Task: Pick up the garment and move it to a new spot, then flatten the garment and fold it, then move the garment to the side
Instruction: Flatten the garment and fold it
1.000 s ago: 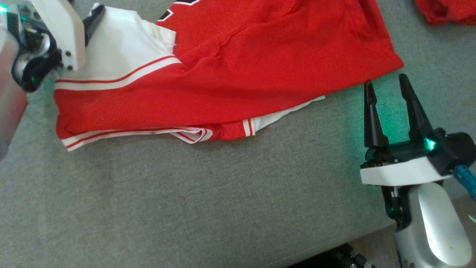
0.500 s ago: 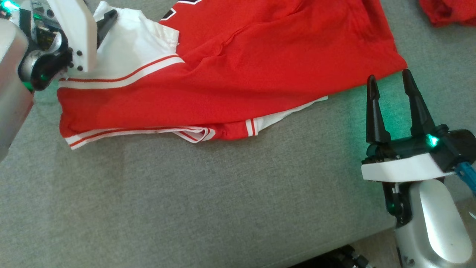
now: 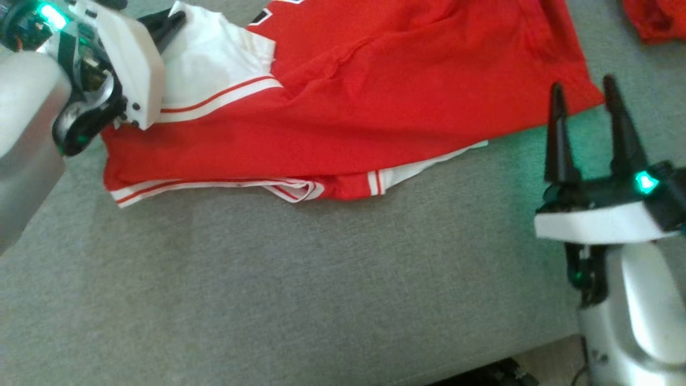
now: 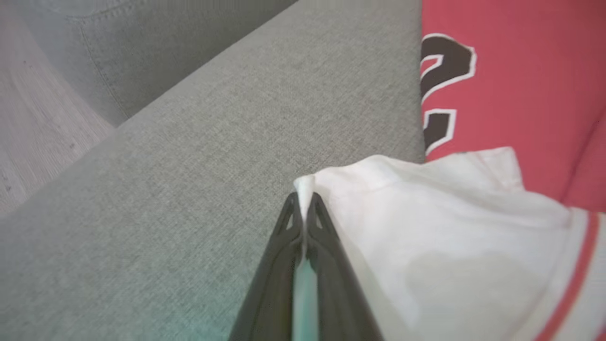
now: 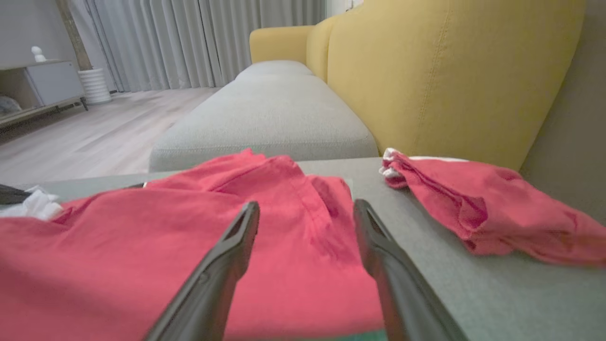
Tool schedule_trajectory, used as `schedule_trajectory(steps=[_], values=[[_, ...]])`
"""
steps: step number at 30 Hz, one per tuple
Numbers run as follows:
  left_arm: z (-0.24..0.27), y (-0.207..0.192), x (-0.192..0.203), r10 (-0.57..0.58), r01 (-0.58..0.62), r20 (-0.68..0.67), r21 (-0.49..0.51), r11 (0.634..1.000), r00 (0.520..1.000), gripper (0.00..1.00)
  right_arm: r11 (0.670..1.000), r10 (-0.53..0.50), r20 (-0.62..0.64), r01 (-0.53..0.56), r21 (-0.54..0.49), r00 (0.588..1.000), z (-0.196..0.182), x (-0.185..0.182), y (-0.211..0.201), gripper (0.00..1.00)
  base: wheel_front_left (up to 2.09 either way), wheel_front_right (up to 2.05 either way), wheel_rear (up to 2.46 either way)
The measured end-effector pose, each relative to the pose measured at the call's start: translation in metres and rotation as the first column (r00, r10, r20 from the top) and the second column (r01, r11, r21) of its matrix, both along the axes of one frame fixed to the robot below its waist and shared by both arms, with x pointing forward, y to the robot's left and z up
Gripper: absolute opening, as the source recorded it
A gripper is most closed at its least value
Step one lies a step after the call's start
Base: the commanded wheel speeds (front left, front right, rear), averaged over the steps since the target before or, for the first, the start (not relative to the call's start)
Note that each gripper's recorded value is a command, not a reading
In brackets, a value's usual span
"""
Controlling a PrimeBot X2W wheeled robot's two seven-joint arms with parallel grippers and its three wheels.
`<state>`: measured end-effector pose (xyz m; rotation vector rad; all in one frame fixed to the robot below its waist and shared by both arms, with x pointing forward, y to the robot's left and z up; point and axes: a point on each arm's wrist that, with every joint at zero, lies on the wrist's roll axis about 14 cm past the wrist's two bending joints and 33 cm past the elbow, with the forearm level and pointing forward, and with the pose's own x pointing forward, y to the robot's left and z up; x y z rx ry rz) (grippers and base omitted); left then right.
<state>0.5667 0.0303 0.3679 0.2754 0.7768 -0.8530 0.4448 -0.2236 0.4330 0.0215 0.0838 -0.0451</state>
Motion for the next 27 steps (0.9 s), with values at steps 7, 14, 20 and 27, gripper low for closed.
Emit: schedule_trajectory(steps=[7,14,20,27], values=[[0.025,0.012,0.003,0.014,-0.004,0.111,-0.089,0.996,0.994,0.0,0.994,0.098,0.001,-0.098,-0.057,0.995,0.003,0.035,-0.007,1.0,0.0,0.0,0.0],[0.046,0.03,-0.001,0.022,-0.001,0.181,-0.118,0.993,0.983,0.0,0.938,0.31,-0.202,-0.333,-0.095,0.929,-0.013,0.086,0.003,1.0,0.0,0.0,0.0],[0.052,0.039,-0.007,0.027,-0.004,0.19,-0.121,0.993,0.981,0.0,0.891,0.383,-0.337,-0.44,-0.109,0.86,-0.022,0.107,0.012,1.0,0.0,0.0,0.0],[0.054,0.047,-0.012,0.035,-0.012,0.193,-0.118,0.993,0.98,0.0,0.869,0.406,-0.44,-0.487,-0.085,0.801,-0.044,0.114,0.02,0.8,0.0,0.0,0.0]])
